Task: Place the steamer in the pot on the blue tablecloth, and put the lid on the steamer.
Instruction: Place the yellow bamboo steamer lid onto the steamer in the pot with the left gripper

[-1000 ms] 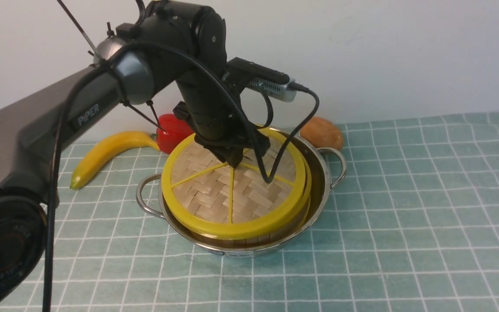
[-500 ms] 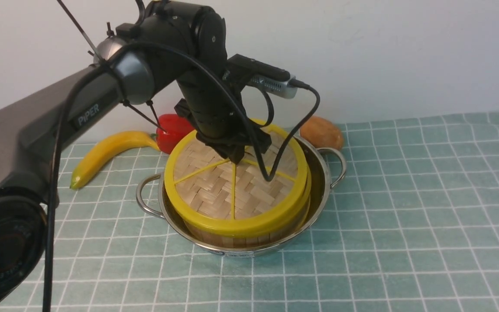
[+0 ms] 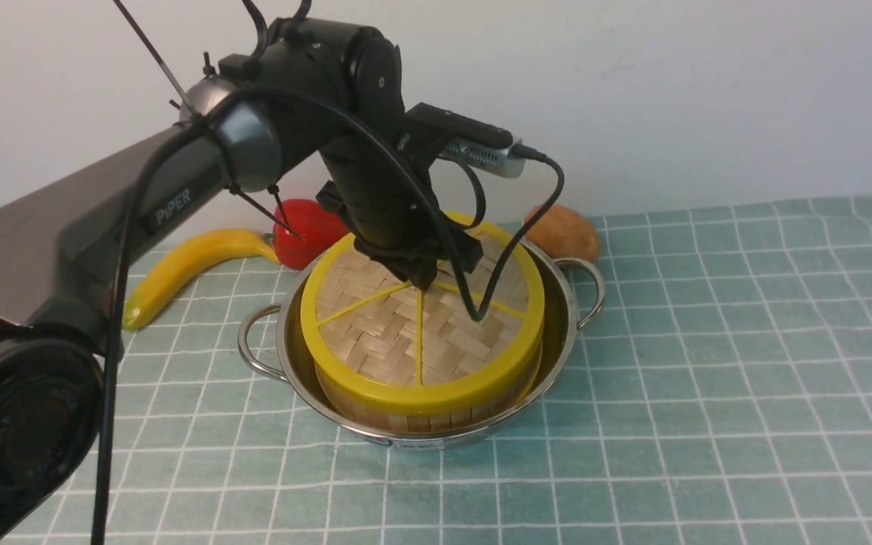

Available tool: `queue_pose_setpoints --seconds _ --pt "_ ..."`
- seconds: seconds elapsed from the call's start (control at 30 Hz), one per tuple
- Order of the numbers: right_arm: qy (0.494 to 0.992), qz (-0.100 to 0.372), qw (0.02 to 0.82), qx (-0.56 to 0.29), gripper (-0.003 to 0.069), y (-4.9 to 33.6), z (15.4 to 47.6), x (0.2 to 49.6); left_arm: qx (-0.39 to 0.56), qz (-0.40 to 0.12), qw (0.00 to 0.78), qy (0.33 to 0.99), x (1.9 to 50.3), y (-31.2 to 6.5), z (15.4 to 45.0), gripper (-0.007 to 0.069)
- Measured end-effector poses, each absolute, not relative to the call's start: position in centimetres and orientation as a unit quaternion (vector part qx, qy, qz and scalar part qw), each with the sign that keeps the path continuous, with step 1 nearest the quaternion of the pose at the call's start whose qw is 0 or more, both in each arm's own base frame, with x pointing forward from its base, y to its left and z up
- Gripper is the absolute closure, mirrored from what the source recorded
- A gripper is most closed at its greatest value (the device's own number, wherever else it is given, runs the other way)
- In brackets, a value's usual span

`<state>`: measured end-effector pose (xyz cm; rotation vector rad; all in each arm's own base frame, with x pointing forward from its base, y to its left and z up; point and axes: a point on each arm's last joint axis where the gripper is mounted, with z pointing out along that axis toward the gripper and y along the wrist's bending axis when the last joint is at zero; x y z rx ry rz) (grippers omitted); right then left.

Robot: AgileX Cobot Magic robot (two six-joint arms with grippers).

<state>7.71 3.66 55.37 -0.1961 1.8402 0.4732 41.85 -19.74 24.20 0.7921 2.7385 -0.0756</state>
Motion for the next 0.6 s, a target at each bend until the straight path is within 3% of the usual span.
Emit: queue_pose_setpoints --seconds 0.6 --pt "0.786 0.207 0.576 -0.085 0.0232 3.74 55.37 7.67 0.276 -0.023 0.148 0.949 42.23 -19.85 23.66 0.0509"
